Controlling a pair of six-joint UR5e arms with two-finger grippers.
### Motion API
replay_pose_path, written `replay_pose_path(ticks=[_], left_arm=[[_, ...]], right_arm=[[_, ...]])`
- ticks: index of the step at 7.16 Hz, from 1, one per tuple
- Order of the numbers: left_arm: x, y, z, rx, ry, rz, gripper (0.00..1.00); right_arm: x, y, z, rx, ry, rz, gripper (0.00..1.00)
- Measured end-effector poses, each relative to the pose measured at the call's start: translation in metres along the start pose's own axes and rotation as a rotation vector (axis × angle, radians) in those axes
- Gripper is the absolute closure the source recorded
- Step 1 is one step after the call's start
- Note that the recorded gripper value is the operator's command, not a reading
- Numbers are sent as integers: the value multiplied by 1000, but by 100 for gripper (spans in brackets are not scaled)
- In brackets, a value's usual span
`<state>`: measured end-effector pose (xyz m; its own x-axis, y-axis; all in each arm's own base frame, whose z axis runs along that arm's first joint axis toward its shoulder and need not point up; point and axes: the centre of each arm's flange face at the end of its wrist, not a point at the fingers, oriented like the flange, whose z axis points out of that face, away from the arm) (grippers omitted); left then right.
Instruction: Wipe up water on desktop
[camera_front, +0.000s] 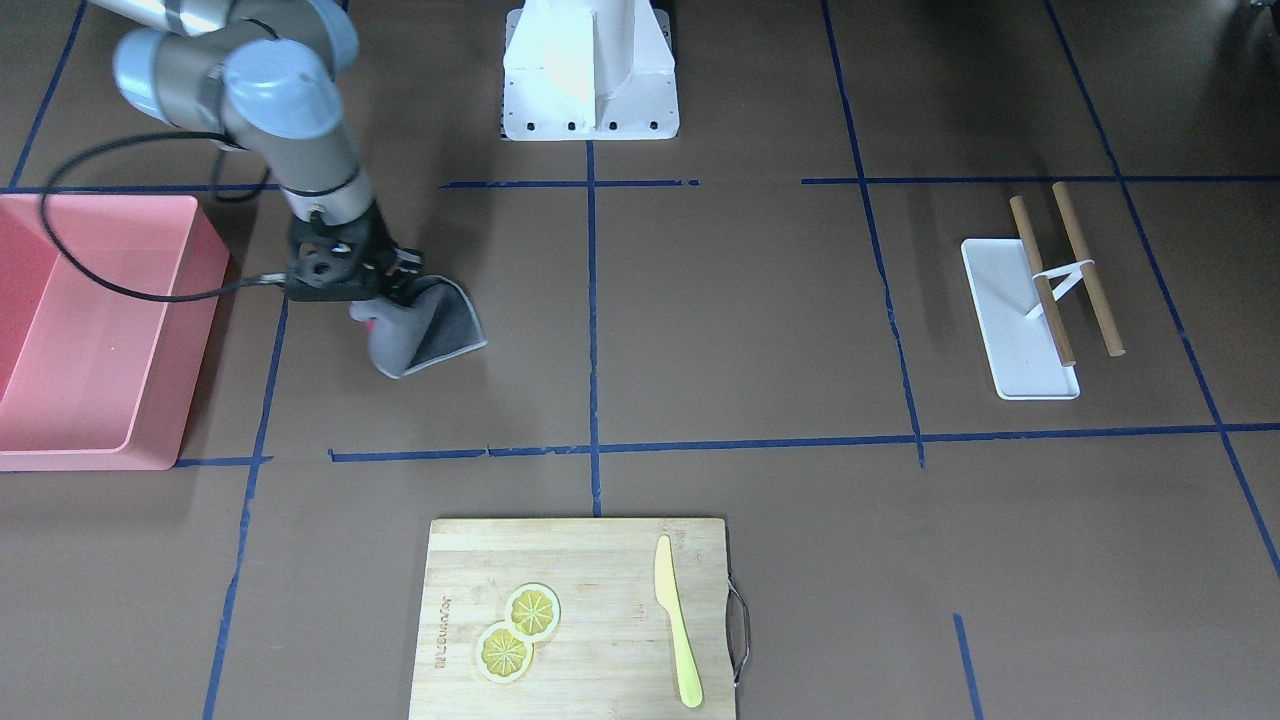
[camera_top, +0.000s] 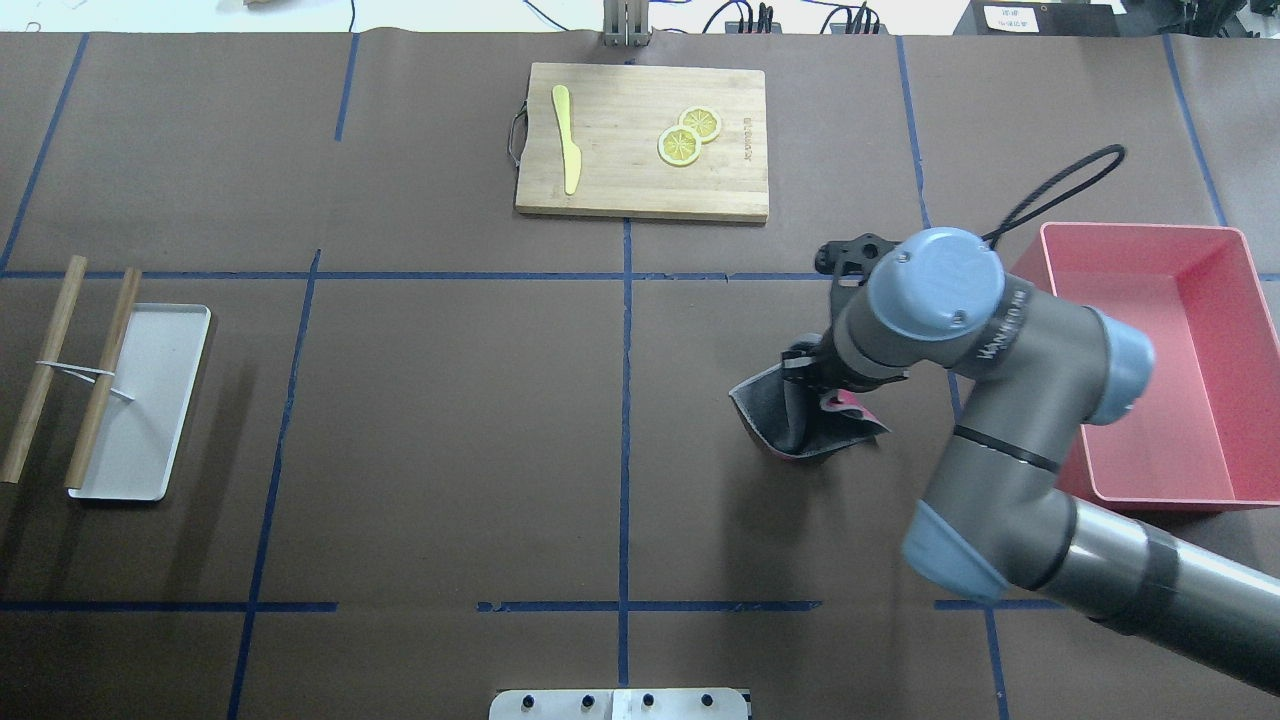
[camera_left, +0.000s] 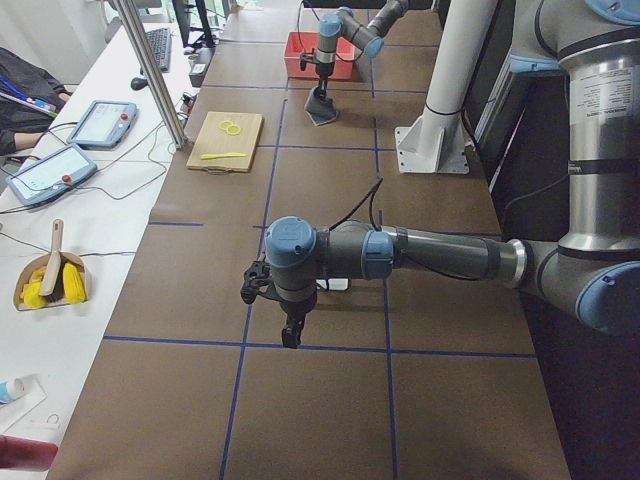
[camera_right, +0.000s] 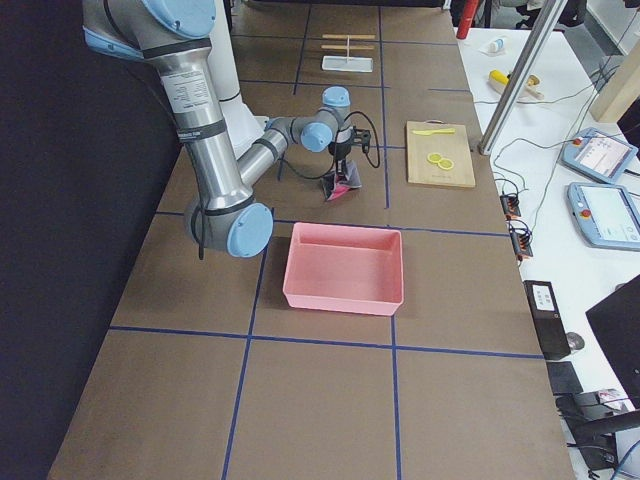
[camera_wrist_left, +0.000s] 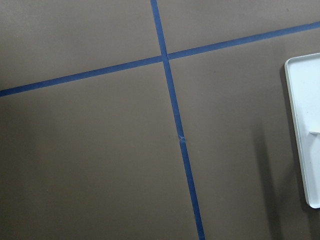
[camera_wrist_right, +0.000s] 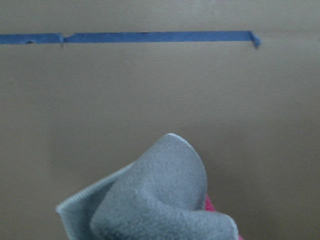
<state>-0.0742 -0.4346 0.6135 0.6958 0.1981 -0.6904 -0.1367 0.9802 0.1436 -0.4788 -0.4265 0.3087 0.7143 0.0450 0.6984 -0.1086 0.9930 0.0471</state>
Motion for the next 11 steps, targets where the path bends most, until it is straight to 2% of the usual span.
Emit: replay_pose_path(ticks=[1, 3, 4, 5, 7, 10, 11], left_arm=[[1, 0, 0, 2, 10, -1, 0], [1, 0, 1, 3, 21, -8, 0], [2, -1, 1, 6, 32, -18, 0], [3, -1, 1, 9, 48, -26, 0], [4, -1, 1, 11, 63, -31, 0], [5, -1, 1, 12, 66, -32, 0], [5, -1, 1, 12, 66, -31, 0]], right_arm=[[-54, -1, 0, -4, -31, 45, 100], [-157, 7, -20, 0, -100, 136, 100], [-178, 11, -30, -1, -120, 162, 100], [-170, 13, -29, -4, -118, 168, 100], [-91, 13, -31, -12, -50, 81, 100], [58, 1, -33, -22, 113, -95, 100], [96, 1, -34, -27, 148, -126, 100]])
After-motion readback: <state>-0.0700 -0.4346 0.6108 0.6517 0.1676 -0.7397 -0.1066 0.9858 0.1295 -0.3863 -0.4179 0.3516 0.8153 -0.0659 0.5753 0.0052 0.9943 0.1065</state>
